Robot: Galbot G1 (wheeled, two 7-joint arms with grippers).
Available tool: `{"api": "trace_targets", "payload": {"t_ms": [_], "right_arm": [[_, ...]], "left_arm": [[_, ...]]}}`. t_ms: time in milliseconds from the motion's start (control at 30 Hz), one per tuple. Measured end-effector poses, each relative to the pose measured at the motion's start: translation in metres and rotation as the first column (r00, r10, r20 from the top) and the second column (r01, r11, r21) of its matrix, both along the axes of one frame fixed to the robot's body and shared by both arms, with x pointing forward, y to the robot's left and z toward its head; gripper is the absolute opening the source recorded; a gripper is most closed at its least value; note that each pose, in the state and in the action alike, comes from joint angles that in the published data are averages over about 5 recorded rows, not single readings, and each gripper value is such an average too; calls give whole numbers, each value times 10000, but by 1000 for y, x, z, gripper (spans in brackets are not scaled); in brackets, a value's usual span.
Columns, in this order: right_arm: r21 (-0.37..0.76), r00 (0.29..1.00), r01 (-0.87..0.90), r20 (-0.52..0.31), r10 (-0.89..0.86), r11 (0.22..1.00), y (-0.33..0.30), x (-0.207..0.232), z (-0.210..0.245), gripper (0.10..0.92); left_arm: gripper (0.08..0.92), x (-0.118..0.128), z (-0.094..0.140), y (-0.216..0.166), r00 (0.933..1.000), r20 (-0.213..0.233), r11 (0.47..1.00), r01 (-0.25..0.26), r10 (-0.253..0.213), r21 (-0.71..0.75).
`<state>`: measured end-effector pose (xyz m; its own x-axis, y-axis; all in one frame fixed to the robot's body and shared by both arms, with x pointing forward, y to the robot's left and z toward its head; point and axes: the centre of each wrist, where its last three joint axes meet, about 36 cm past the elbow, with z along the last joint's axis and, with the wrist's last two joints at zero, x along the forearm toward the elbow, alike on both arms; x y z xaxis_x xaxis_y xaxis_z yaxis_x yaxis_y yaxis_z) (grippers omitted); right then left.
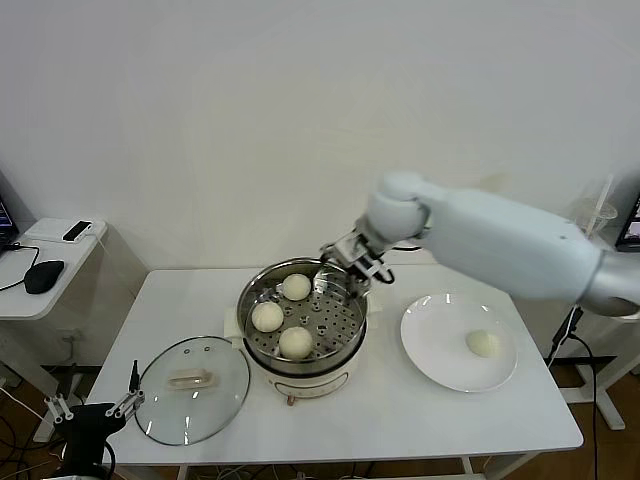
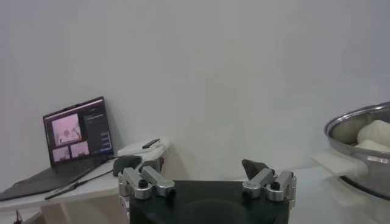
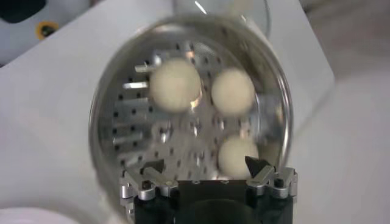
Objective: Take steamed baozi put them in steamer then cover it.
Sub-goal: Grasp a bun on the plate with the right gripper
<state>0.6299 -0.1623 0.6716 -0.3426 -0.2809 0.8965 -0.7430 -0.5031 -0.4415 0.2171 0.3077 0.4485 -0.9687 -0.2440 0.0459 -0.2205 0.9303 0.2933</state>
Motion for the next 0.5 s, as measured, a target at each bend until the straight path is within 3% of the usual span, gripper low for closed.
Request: {"api": "trace_targets", "payload": {"t_ms": [267,500], "right_arm": [[-277,9635,2668,-146,-2673,9633,-112,4,-23,823],[-728,9164,3911,-617,-3955,9175,-184,-8,-67,823]], "left_arm": [[823,3,-3,-3,9997,-72,9997,252,-252,-1],[823,1,-5,-4,9993,-165,9994,347,-347,10]]}}
